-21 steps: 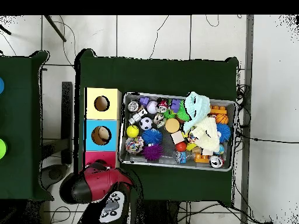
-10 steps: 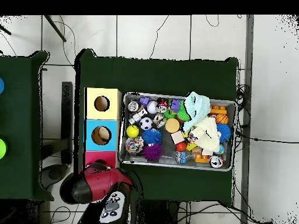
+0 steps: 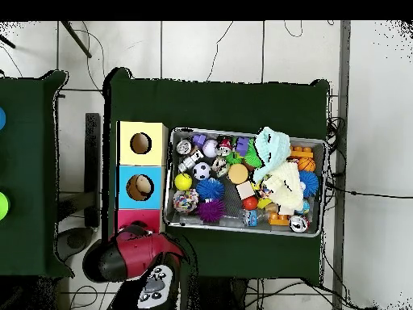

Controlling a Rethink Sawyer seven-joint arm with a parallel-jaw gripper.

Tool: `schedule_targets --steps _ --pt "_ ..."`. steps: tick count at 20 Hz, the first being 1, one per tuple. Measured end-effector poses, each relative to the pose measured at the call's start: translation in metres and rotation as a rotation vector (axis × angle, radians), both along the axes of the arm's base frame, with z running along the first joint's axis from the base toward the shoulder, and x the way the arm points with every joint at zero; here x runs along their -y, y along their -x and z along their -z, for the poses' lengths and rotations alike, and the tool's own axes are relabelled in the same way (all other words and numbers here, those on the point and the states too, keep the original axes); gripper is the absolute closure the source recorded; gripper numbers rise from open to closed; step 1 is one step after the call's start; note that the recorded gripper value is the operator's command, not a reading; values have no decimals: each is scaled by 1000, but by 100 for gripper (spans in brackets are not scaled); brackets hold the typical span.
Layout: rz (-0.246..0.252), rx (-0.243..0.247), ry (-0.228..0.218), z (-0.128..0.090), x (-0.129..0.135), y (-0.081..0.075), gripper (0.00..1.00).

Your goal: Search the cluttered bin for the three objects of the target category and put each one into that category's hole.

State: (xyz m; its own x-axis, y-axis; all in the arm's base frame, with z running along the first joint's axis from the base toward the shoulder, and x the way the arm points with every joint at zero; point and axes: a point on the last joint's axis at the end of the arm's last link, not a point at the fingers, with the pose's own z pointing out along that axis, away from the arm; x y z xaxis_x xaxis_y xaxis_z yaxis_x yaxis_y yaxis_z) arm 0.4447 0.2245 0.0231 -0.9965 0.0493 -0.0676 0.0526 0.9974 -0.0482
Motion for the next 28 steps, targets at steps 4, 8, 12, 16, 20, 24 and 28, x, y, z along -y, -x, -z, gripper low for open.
schedule_targets --steps 4,8,12,16,20,24,28 --pt "0 0 0 0 0 0 100" --pt "0 0 0 0 0 0 100" --pt "0 1 0 -1 0 0 100" --pt "1 3 -1 -2 0 0 100" --pt "1 2 -1 -6 0 0 100" --pt "2 -3 0 -12 0 0 100" --pt "3 -2 0 -15 0 -1 100"
